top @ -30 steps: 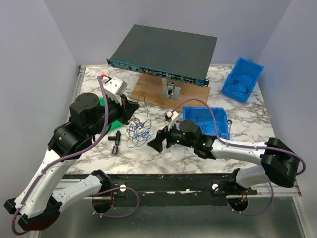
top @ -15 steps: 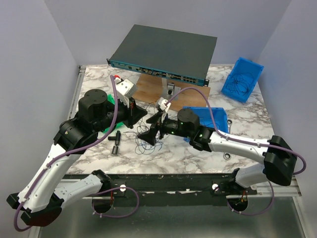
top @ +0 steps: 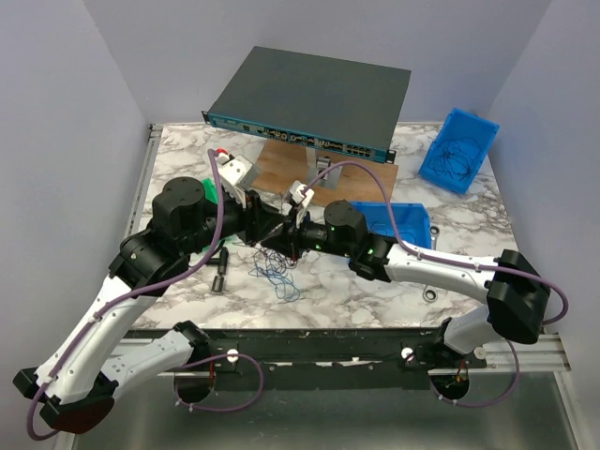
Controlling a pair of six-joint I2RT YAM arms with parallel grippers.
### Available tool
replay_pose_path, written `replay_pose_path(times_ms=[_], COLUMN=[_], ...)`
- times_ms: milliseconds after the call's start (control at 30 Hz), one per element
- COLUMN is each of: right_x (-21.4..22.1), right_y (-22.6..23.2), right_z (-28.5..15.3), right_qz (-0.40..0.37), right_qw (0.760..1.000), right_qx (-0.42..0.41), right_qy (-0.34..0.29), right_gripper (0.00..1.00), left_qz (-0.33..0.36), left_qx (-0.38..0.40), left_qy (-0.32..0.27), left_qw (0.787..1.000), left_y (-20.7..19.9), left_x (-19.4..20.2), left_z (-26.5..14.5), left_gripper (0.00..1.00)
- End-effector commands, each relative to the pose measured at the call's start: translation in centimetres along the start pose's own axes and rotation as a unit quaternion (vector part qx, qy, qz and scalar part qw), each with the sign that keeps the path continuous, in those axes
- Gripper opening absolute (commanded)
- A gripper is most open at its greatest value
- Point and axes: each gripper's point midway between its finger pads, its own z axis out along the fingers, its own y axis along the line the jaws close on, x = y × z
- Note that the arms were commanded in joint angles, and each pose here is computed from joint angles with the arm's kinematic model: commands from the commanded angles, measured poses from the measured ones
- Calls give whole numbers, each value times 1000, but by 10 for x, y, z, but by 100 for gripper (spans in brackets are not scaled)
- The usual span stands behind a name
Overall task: Untangle the cables
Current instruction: Untie the cable.
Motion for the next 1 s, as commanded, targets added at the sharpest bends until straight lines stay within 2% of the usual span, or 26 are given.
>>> replay_pose_path(times_ms=[0,67,133,200,467,733,900,967], right_x=[-14,-17,-23,-32,-83,-117,-136,-139], right_y=[-8,-17,-31,-40,-56,-49,-39,-38], right_z=[-6,-9,-13,-19,-46,-64,-75,-78], right_qz=[33,49,66,81,109,100,84,80], right_qw=[998,995,989,983,961,960,965,965], right_qx=[47,80,127,163,246,247,235,236], right_qy=[-16,-19,-27,-38,-69,-86,-84,-77], right_gripper=[1,1,1,1,1,1,1,1], left_qz=[-42,-61,-78,-91,-131,-183,-174,-164], left_qx=[-121,-161,-182,-193,-236,-204,-173,-140], left_qy=[-18,-25,-41,-56,-55,-51,-78,-88], left_qw=[992,985,979,975,961,960,966,973], left_y=[44,62,72,80,106,112,116,109], left_x=[7,15,21,29,80,122,133,133], left_z=[-10,-18,-27,-35,-44,-16,1,8], left_gripper=[57,79,91,96,96,93,89,84])
